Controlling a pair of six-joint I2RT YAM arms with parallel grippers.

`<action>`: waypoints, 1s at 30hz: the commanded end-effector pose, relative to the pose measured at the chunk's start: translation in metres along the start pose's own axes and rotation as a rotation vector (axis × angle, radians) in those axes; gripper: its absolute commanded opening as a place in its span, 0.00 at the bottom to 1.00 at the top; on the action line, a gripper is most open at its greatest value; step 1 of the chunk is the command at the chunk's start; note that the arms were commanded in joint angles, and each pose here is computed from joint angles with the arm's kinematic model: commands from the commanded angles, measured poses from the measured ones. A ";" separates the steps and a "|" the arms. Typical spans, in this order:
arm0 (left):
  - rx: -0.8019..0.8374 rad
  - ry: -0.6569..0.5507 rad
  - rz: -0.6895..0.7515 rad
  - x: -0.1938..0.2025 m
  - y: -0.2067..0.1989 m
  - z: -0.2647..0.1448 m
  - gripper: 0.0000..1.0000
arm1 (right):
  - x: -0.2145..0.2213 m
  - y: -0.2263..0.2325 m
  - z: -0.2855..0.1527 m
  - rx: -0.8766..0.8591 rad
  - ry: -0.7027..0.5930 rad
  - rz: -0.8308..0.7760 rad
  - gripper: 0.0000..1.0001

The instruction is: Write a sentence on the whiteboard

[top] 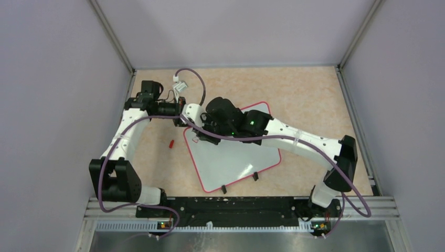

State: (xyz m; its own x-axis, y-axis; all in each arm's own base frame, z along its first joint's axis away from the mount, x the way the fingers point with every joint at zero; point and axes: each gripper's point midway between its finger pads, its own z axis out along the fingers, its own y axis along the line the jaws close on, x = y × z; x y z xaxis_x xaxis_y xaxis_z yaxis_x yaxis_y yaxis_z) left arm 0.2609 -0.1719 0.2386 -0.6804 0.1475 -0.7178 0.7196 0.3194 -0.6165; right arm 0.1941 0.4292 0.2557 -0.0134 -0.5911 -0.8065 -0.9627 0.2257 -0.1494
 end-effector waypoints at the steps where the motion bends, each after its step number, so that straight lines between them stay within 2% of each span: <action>1: -0.002 0.024 -0.009 0.002 -0.005 0.002 0.00 | -0.027 -0.005 -0.037 0.032 -0.106 -0.010 0.00; 10: -0.002 0.022 -0.006 0.002 -0.005 0.002 0.00 | 0.006 -0.023 -0.038 0.083 -0.045 0.025 0.00; 30: -0.005 0.022 0.000 0.003 -0.006 0.002 0.00 | -0.001 -0.031 -0.018 0.106 -0.042 0.037 0.00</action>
State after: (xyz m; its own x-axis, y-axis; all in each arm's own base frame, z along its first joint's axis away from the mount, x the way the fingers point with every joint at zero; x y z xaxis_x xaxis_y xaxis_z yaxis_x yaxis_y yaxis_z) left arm 0.2615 -0.1712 0.2376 -0.6802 0.1500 -0.7175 0.7190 0.3268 -0.6134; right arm 0.2119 0.3973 0.2546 -0.0470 -0.5897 -0.8063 -0.9347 0.3107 -0.1727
